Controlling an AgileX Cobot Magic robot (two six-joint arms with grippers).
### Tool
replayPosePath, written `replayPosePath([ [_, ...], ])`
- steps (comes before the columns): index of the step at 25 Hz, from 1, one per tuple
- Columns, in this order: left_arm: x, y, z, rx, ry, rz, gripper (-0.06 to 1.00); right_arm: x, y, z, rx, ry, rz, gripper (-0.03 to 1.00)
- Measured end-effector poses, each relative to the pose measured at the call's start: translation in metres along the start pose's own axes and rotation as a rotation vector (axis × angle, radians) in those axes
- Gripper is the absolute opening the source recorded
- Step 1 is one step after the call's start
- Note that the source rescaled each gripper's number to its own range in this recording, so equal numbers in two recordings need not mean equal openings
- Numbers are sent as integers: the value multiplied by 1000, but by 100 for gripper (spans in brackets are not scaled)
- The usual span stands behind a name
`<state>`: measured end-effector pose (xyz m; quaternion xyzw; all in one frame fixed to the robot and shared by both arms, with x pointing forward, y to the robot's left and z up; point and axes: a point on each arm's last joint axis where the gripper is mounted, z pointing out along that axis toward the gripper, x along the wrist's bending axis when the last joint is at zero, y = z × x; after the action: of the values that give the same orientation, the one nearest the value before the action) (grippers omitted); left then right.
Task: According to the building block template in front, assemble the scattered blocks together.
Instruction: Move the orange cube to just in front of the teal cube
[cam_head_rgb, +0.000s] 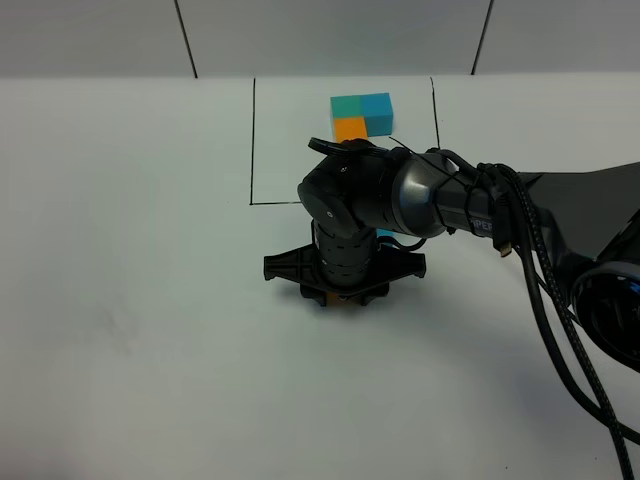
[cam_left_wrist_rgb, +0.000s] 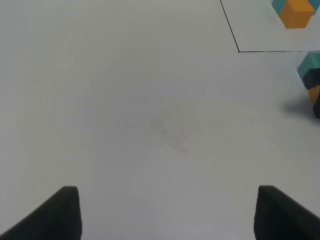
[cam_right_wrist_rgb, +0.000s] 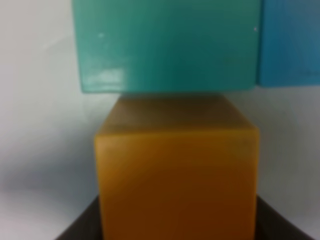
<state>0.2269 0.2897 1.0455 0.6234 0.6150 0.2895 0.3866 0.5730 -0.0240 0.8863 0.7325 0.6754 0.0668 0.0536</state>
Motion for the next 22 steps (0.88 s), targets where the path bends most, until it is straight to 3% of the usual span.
replayPosePath([
  [22,0,0,0,0,0,0,53,1,3,1,-36,9,-23,2],
])
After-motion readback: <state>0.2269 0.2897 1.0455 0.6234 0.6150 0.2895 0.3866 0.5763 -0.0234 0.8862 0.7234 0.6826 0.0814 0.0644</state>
